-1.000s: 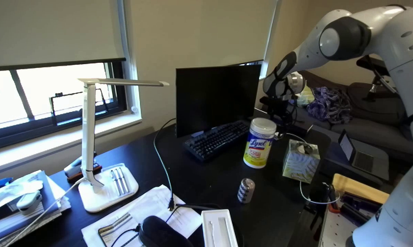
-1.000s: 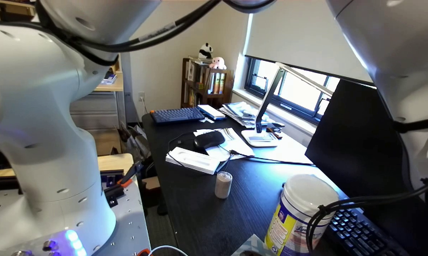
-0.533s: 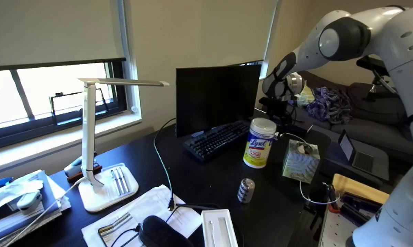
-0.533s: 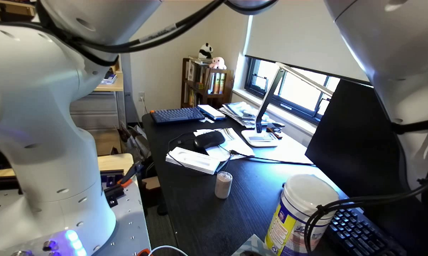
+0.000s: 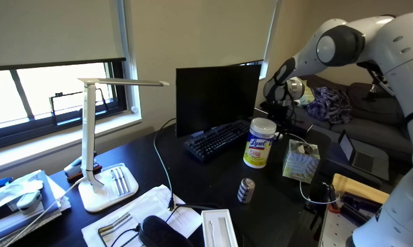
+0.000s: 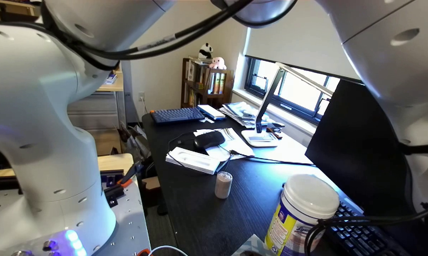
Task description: Move the white charger head to the left
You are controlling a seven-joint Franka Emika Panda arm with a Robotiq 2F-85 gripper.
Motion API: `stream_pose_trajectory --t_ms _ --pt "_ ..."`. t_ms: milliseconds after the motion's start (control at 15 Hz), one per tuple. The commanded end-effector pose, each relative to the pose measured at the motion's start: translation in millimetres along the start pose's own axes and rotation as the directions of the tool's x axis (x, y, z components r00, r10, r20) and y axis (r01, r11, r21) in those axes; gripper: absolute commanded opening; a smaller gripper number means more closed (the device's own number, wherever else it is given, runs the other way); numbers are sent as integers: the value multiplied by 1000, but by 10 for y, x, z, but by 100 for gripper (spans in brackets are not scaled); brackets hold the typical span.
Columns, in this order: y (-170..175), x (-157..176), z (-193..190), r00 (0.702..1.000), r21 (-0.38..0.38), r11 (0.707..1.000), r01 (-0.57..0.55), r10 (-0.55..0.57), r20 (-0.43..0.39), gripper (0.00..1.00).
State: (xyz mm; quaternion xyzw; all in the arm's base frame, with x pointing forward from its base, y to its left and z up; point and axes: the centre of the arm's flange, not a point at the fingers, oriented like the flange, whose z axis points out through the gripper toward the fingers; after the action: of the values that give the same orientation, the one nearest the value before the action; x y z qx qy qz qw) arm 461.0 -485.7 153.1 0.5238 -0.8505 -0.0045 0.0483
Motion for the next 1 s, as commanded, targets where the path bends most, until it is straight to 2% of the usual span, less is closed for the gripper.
stream_pose_trajectory --t_ms 0,600,667,733,933 --pt "-56 161 90 999 21 1000 -11 10 53 100" --pt "-167 115 326 999 -7 1000 8 -8 45 100" --pt "-170 111 348 999 -7 1000 6 -6 42 75" --pt "-186 107 354 999 -6 1000 8 -8 38 73" --pt "-195 108 384 999 -4 1000 11 -10 35 53"
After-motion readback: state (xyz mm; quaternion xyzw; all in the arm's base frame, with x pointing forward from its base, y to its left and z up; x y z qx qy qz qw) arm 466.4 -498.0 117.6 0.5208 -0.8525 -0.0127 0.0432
